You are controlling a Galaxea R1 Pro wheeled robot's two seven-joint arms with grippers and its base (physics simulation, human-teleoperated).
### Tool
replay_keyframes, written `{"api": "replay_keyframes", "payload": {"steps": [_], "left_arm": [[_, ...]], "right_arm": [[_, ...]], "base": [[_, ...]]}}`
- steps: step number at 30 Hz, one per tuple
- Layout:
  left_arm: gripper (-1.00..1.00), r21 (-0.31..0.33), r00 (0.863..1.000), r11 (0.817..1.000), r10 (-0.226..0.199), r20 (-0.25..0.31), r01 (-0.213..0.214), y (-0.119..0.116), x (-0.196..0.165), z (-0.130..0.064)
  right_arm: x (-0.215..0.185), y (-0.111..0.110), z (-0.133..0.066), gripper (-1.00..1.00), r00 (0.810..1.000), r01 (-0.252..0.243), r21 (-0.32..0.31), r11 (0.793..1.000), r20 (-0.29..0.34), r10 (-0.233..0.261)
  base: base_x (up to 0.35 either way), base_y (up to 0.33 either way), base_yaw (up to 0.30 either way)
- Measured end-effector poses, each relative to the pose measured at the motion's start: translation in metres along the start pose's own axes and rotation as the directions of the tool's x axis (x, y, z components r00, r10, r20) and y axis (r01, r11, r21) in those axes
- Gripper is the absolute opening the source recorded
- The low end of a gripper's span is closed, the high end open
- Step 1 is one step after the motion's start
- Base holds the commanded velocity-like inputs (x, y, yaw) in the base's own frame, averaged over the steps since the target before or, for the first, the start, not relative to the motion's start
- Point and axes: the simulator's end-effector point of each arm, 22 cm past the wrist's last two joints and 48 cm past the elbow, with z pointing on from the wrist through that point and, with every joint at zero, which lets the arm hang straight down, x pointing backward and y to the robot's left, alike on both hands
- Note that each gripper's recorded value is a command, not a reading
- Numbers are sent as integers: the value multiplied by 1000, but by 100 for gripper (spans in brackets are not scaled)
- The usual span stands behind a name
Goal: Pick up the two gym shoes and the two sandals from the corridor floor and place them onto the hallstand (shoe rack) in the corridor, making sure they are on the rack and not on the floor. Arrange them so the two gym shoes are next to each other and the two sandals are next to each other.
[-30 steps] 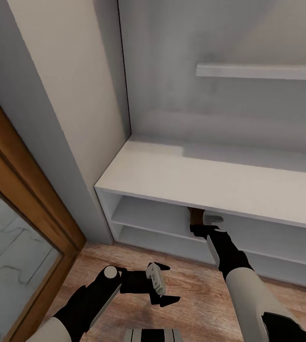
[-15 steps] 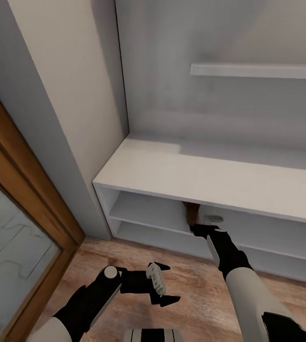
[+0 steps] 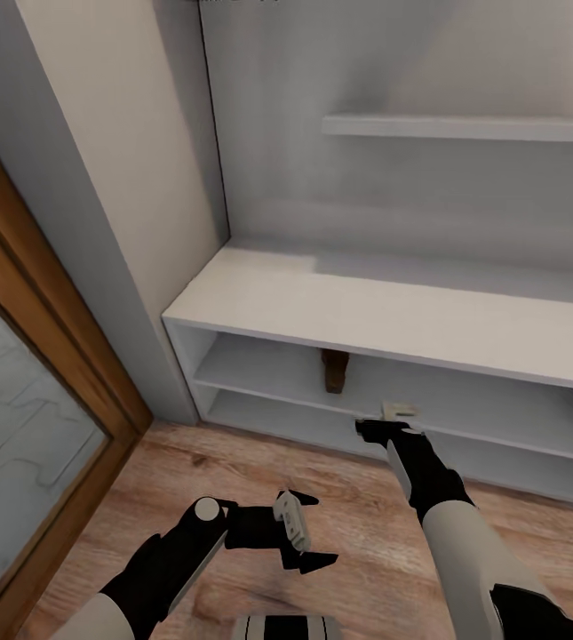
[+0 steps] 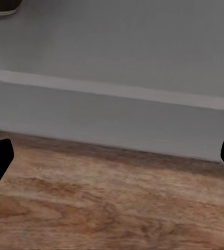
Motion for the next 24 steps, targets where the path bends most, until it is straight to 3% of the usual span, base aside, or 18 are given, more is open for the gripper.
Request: {"api": "replay_keyframes", "payload": {"steps": [10, 24], "left_arm": [[100, -2, 1000, 1000, -1, 1, 1, 1, 0, -1], [100, -7, 1000, 1000, -7, 5, 7, 3, -1, -2]], "right_arm": [[0, 0, 0, 100, 1000, 1, 0, 1000, 0, -1], [0, 1, 0, 100, 1000, 0, -5, 1000, 0, 0]], "base": [[-273, -162, 0], [-337, -17, 0]]}}
